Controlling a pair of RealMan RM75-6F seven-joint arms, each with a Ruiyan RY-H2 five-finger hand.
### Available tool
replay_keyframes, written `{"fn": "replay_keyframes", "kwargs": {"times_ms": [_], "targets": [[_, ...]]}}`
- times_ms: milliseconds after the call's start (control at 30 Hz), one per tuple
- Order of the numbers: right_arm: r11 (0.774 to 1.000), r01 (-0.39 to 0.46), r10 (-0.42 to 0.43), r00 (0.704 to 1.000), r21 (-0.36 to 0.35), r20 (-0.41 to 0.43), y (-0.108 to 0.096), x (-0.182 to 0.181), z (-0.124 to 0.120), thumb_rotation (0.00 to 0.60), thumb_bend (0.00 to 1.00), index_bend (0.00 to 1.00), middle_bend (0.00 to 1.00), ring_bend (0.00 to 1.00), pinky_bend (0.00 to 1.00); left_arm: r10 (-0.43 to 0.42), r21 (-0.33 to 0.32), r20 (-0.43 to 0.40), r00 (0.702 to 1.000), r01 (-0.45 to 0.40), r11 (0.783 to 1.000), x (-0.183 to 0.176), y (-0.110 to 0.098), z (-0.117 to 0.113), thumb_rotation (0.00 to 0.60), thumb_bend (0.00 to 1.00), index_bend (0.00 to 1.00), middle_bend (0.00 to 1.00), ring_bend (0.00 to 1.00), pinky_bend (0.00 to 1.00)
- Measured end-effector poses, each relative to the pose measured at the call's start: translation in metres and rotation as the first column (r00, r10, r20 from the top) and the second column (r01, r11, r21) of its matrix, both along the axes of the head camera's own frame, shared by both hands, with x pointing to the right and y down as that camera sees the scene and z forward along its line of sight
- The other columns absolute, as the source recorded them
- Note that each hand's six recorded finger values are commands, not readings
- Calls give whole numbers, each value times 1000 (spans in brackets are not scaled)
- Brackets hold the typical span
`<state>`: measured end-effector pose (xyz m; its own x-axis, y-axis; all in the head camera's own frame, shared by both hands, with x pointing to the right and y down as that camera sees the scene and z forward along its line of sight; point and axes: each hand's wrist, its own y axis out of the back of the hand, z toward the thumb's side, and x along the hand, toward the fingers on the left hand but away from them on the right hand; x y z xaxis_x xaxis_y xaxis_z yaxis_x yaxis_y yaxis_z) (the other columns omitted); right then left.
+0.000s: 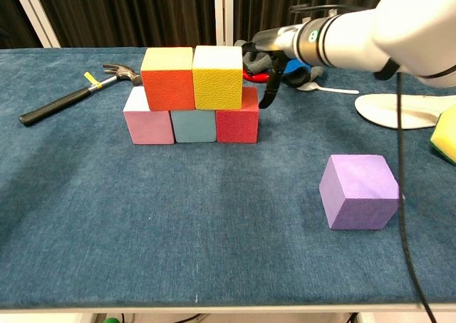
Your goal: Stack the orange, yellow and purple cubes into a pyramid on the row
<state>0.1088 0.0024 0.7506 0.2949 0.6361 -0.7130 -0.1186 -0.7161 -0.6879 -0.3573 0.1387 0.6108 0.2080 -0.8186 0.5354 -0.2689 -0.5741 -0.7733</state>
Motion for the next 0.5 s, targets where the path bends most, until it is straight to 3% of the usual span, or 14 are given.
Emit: {"fn": "replay_keyframes", "kwargs": {"times_ms": [500], "targets": [[1000,9,-11,998,28,59,-2,-14,9,563,51,0,44,0,105,4,-3,-2,1000,-4,1000,0,0,0,598,172,167,124,141,136]]}}
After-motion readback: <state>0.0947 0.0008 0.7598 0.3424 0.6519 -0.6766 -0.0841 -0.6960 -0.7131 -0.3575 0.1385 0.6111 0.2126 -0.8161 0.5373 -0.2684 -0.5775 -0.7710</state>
